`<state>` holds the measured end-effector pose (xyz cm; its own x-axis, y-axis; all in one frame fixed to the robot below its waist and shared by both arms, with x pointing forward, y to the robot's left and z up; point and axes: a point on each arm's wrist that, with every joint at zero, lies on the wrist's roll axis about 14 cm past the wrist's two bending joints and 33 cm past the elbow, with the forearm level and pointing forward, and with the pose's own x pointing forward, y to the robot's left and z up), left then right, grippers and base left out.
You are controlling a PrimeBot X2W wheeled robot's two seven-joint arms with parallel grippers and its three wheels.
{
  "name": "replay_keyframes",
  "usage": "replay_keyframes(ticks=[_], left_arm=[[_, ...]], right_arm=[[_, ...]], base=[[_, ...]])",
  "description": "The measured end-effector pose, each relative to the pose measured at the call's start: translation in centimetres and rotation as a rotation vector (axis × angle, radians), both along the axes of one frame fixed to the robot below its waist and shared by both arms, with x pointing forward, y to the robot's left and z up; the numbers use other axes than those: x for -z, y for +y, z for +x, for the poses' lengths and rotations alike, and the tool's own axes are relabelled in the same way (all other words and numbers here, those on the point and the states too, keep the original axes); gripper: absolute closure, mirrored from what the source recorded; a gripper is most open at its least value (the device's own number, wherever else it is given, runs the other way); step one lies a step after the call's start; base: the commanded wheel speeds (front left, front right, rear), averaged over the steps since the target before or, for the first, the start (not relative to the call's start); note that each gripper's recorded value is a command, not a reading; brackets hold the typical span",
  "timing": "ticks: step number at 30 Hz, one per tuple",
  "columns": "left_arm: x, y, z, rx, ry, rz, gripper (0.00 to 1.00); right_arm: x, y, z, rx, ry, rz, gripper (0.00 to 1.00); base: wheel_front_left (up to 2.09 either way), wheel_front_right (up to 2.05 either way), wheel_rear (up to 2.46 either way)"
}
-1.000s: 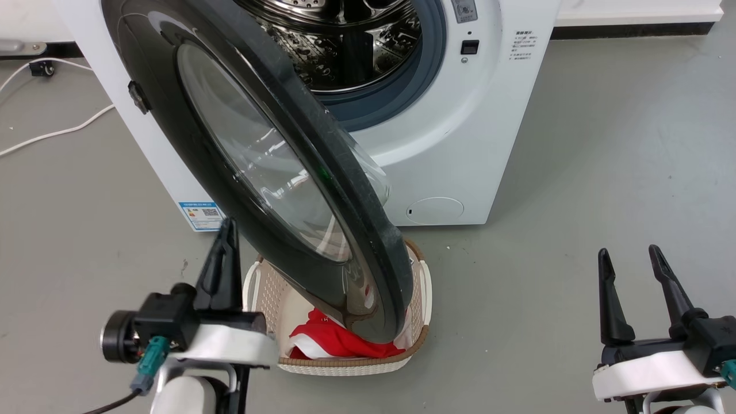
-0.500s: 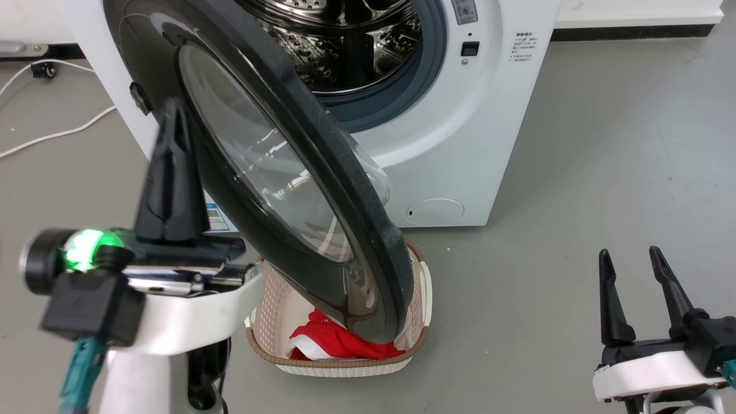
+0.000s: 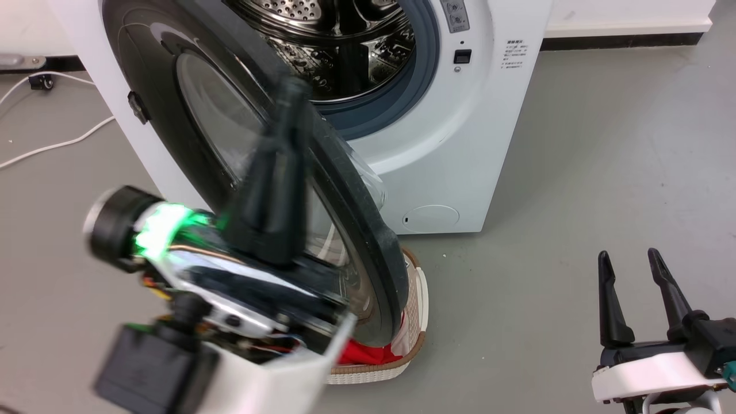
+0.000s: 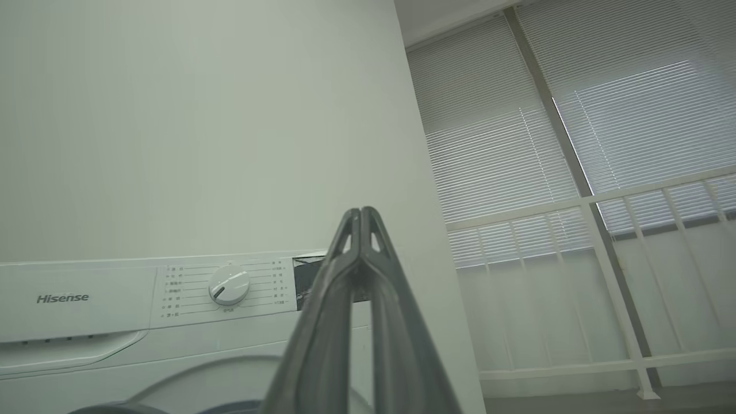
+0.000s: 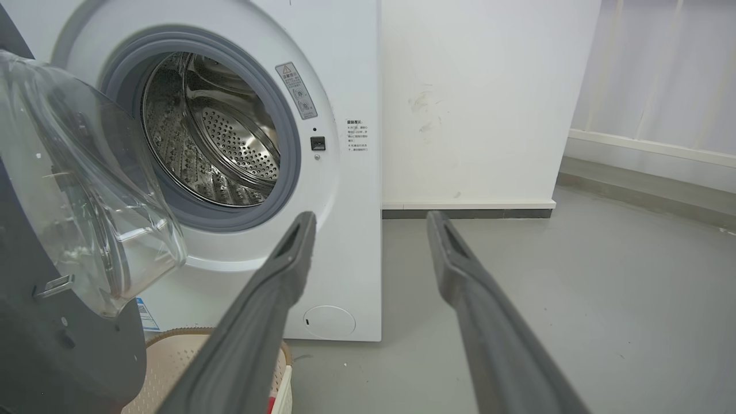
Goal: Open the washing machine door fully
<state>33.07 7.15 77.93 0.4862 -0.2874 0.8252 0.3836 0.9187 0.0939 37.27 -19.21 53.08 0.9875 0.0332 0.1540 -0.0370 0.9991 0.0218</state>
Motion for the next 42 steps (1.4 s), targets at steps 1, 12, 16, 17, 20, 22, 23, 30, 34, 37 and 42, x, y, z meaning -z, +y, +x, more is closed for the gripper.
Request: replay_keyframes(ticks=[1, 12, 16, 17, 20, 22, 23, 30, 34, 37, 42], left_arm=[[0.2, -0.8, -0.3, 0.031, 0.003, 0.012, 1.00], [6.9, -9.1, -2.6, 0.342, 0.268, 0.167, 1.00], [10.9, -10.8, -3.1, 0.405, 0.416, 0.225, 1.00], [12.0, -11.2, -3.2, 0.419, 0.451, 0.239, 1.00], [14.6, -11.8, -3.4, 0.441, 0.534, 0.269, 1.00], [16.1, -12.1, -3.5, 0.451, 0.585, 0.276, 1.00], [16.7, -12.2, -3.5, 0.453, 0.604, 0.280, 1.00], [20.1, -12.1, -2.5, 0.428, 0.697, 0.300, 1.00], [21.1, -11.5, -0.9, 0.379, 0.732, 0.288, 1.00], [21.6, -10.9, 0.3, 0.347, 0.744, 0.274, 1.00], [21.6, -10.1, 2.4, 0.297, 0.741, 0.247, 1.00]], right_arm=[[0.0, 0.0, -0.1, 0.000, 0.000, 0.000, 0.00], [0.4, -0.1, -0.6, 0.004, 0.016, -0.010, 0.00], [0.7, 0.1, -0.6, -0.004, 0.024, -0.006, 0.00], [0.7, 0.2, -0.6, -0.005, 0.026, -0.006, 0.00], [1.0, 0.3, -0.5, -0.008, 0.033, -0.004, 0.00], [1.1, 0.3, -0.4, -0.009, 0.038, 0.000, 0.00], [1.2, 0.3, -0.4, -0.010, 0.041, 0.002, 0.00], [1.7, 0.6, 0.1, -0.017, 0.056, 0.003, 0.00], [2.1, 0.4, 0.3, -0.012, 0.067, 0.004, 0.00], [2.0, 0.2, 0.7, -0.007, 0.065, 0.005, 0.00], [2.6, -0.1, 0.7, 0.003, 0.084, 0.014, 0.00]], base=[[0.00, 0.00, 0.00], [0.00, 0.00, 0.00], [0.00, 0.00, 0.00], [0.00, 0.00, 0.00], [0.00, 0.00, 0.00], [0.00, 0.00, 0.00], [0.00, 0.00, 0.00], [0.00, 0.00, 0.00], [0.00, 0.00, 0.00], [0.00, 0.00, 0.00], [0.00, 0.00, 0.00]])
